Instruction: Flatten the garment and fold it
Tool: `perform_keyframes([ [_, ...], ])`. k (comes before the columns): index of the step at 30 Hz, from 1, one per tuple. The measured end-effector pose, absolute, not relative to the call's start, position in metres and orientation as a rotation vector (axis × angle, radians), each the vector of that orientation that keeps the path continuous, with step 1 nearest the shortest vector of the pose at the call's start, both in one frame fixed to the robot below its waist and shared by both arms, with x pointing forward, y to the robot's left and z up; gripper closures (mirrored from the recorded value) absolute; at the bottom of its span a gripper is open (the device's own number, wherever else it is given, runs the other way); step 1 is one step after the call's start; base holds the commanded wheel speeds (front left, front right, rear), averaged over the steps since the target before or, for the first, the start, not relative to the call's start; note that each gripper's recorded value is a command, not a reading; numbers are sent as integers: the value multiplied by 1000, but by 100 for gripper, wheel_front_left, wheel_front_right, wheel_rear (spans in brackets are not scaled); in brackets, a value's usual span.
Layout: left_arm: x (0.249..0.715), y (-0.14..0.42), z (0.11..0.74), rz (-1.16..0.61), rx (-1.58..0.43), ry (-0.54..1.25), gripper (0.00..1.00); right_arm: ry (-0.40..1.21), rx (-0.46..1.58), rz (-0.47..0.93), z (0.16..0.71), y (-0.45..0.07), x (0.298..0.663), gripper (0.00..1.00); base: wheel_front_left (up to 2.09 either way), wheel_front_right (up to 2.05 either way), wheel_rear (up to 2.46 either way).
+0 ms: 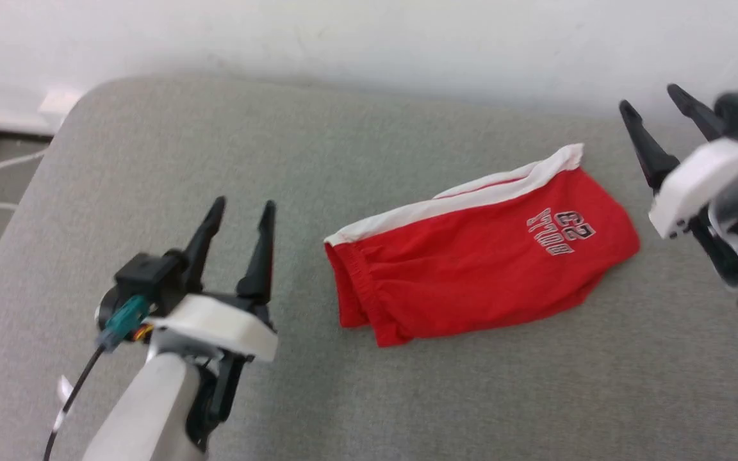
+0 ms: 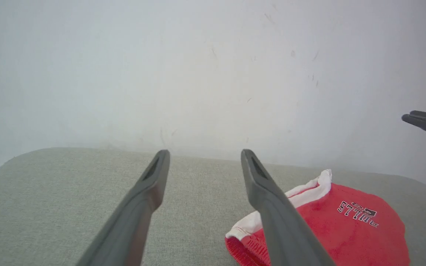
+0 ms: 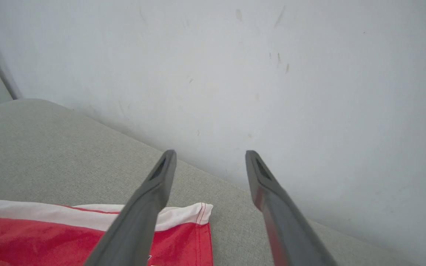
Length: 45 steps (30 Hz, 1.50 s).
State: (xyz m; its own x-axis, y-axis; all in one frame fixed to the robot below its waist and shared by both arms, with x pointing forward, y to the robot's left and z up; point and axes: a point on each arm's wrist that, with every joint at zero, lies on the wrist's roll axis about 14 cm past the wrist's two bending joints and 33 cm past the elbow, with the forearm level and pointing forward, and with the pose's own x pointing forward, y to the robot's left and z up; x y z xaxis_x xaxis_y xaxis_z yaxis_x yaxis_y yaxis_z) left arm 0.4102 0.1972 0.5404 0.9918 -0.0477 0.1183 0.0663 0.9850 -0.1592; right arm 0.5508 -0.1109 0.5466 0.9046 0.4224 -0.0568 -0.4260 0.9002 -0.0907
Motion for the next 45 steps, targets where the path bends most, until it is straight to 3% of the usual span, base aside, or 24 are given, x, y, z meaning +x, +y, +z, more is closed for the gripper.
perform_keyframes([
  [10, 369, 205, 541, 24, -169, -151, 0, -92, 68, 280, 554, -166, 479, 0, 0, 0, 0],
  [18, 349, 189, 509, 14, -156, -65, 0, -98, 190, 109, 529, -192, 414, 0, 0, 0, 0],
  [25, 345, 175, 496, 3, -158, -27, 0, -2, 204, 54, 508, -189, 385, 0, 0, 0, 0],
  [32, 350, 168, 489, -11, -137, -9, 0, 222, 170, 99, 477, -173, 393, 0, 0, 0, 0],
  [45, 378, 169, 471, -13, -145, 39, 0, 748, 206, 166, 429, -147, 478, 0, 0, 0, 0],
])
